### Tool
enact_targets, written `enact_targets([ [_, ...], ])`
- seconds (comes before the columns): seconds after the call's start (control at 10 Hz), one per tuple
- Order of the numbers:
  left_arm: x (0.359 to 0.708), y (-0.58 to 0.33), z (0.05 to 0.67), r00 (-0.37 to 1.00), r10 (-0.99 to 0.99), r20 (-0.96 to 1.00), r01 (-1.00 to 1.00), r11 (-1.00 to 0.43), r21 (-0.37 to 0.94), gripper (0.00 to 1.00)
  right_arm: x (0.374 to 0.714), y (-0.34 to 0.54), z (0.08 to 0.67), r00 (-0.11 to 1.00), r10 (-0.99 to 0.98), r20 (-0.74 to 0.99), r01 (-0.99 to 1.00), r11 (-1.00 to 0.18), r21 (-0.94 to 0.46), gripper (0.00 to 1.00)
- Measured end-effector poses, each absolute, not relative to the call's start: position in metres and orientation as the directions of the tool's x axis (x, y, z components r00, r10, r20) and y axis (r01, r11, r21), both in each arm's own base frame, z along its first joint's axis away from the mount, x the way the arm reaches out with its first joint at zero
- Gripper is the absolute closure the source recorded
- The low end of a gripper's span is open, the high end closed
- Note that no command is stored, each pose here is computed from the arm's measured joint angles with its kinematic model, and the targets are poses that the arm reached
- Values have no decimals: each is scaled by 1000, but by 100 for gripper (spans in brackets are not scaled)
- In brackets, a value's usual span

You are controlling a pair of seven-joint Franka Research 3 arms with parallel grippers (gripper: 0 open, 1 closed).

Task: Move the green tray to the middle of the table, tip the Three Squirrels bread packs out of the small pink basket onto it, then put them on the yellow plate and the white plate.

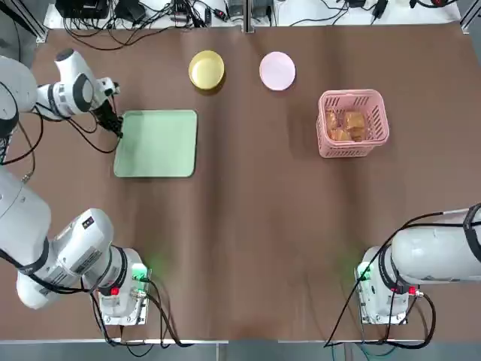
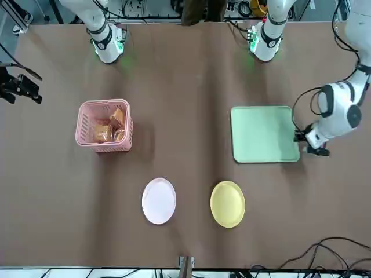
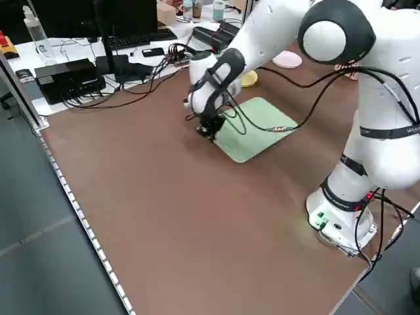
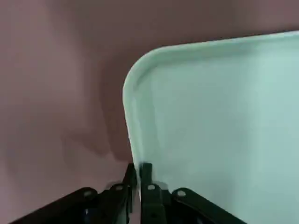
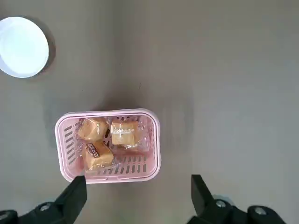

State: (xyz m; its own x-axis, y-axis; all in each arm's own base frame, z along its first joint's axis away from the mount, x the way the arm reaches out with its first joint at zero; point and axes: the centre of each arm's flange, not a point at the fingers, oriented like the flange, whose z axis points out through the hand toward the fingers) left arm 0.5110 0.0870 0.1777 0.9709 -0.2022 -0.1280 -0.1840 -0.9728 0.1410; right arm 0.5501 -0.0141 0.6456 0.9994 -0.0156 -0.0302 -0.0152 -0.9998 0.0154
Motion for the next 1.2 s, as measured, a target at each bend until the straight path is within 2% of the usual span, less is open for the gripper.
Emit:
enact_targets([
  [0.4, 495, -105, 183, 959, -231, -166, -190, -954, 231, 94, 550, -12, 646, 999, -12, -30, -11, -1000, 15, 1],
  [0.6, 490, -182, 192, 963, -209, -169, -170, -961, 220, 94, 550, -11, 646, 999, -10, -30, -9, -1000, 15, 1],
  [0.9, 504, -235, 197, 974, -159, -161, -117, -963, 245, 94, 550, -2, 645, 999, 7, -35, 7, -1000, 14, 1],
  [1.1, 507, -235, 190, 974, -149, -173, -102, -962, 253, 94, 549, 0, 644, 999, 10, -45, 10, -1000, 14, 1],
  [1.2, 510, -231, 190, 975, -142, -172, -95, -963, 253, 89, 549, 0, 644, 999, 10, -47, 11, -1000, 13, 1],
])
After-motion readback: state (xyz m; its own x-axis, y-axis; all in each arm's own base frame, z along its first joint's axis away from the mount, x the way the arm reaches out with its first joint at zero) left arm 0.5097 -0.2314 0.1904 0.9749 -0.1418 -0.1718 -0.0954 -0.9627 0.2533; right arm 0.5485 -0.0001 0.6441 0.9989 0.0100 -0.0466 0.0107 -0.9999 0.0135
